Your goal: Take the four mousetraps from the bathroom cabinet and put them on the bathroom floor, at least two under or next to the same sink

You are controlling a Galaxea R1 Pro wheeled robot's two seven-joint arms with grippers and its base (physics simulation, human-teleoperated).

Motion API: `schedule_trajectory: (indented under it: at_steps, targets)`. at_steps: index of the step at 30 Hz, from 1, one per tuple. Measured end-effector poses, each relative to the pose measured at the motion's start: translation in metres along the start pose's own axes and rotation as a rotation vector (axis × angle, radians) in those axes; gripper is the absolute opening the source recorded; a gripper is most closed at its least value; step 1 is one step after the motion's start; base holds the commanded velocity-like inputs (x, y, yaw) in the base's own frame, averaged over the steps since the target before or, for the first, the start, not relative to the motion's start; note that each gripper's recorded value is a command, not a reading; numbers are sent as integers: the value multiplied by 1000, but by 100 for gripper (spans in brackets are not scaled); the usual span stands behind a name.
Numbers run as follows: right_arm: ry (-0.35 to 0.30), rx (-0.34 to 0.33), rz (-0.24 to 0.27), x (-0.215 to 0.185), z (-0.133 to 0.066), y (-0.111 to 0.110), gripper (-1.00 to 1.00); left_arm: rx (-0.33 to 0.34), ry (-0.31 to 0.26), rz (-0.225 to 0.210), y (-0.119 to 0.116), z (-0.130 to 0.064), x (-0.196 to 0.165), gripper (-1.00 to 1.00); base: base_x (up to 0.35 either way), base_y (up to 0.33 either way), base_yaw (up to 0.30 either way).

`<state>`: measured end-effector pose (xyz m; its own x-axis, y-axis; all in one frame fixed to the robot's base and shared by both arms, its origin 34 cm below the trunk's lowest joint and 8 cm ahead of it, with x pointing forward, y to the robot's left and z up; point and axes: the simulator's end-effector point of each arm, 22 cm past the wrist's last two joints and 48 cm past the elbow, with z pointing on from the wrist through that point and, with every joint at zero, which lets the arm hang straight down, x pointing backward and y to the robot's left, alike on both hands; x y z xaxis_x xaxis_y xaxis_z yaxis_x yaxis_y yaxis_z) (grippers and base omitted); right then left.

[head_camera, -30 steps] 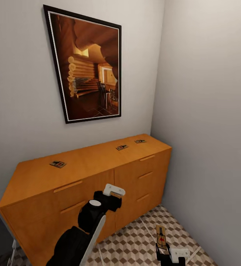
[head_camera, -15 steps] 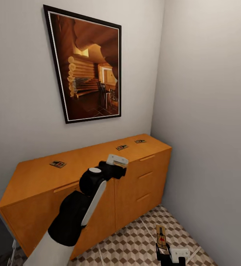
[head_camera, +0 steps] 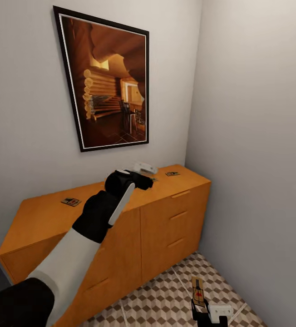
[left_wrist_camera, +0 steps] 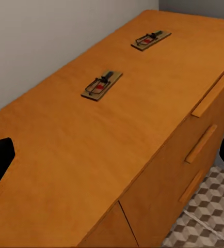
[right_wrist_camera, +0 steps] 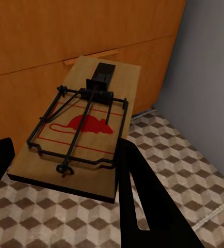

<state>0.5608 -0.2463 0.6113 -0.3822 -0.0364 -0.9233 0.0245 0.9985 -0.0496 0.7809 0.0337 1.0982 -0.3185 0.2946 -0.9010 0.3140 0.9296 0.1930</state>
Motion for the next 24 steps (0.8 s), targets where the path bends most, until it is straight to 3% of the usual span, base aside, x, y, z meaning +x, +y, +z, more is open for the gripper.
schedule_trajectory:
  at_steps: [6,12,20,24]
  targets:
    - [0,0,0,0,0,0,-100,-62,55,23,33,19,-20,100,0,0,0]
    - [0,0,0,0,0,0,-100,-111,110,-37,75,30,-32,100,0,0,0]
    - [0,-1,0,0,0,0,-100,-115,114,-63,86,30,-39,100,0,0,0]
    - [1,-2,0,0,0,1,-100,-64,107,-68,76,30,-42,100,0,0,0]
